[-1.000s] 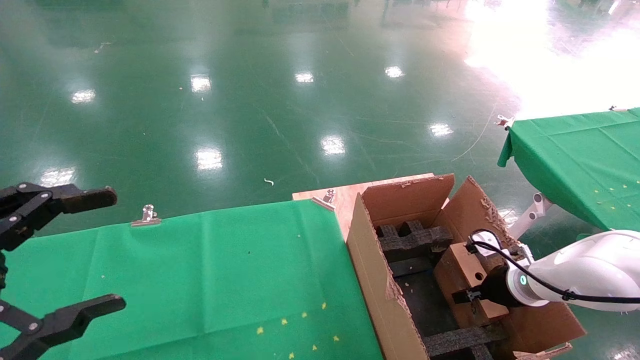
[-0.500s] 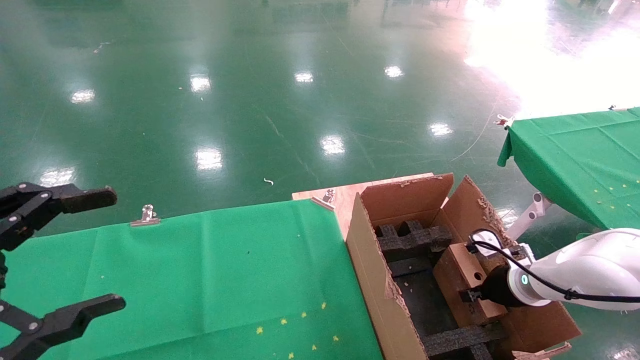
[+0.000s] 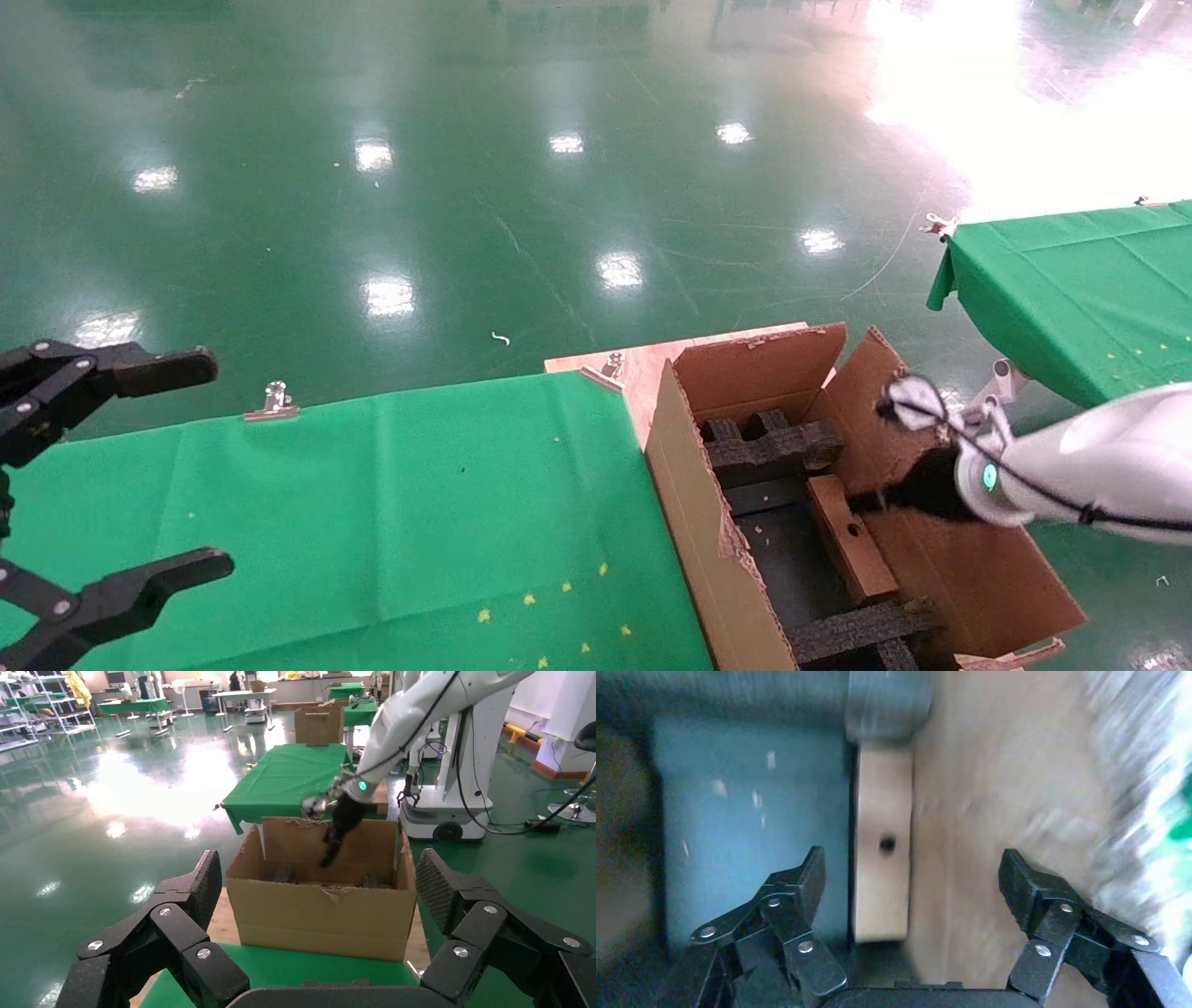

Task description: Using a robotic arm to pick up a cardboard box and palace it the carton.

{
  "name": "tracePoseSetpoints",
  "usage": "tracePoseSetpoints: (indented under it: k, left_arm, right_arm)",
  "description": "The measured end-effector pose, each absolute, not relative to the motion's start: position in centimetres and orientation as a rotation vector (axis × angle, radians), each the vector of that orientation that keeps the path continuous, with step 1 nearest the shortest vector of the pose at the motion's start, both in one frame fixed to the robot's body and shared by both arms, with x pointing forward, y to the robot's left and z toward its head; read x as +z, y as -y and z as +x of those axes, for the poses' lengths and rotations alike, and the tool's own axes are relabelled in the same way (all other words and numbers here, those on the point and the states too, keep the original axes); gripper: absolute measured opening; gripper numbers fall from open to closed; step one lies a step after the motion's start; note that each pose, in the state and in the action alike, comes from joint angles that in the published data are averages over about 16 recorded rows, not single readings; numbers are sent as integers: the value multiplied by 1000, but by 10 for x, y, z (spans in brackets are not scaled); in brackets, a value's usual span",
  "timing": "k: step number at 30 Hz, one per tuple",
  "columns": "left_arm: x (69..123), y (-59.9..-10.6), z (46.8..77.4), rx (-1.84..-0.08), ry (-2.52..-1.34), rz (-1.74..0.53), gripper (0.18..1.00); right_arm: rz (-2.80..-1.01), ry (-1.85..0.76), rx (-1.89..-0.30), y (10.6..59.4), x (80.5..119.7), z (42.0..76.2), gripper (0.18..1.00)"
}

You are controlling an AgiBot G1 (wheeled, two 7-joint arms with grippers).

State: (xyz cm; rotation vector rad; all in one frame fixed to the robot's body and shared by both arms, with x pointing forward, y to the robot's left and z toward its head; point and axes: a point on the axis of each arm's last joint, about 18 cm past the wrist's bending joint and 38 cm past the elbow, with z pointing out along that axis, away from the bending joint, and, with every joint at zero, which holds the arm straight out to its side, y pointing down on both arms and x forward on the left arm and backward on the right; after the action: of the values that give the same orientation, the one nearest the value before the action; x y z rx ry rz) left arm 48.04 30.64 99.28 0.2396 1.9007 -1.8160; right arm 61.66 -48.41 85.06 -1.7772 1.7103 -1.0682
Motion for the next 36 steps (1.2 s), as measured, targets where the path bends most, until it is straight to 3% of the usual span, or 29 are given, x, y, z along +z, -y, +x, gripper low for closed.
tracePoseSetpoints:
  k: [9, 20, 27, 36]
  left_arm:
    - [993, -306, 480, -1816, -1901, 240, 1001]
    - [993, -306, 480, -1816, -1901, 239, 1001]
    - [993, -307, 480, -1816, -1900, 239, 1001]
    - [993, -307, 480, -1816, -1900, 239, 1001]
  right_arm:
    - [-1667, -1476, -1064, 444, 936, 623, 948]
    - [-1620, -1188, -875, 378, 1020, 605, 998]
    - [-1624, -1125, -808, 364, 1036, 595, 1001]
    - [-1666, -1089, -772, 356, 1029, 594, 1001]
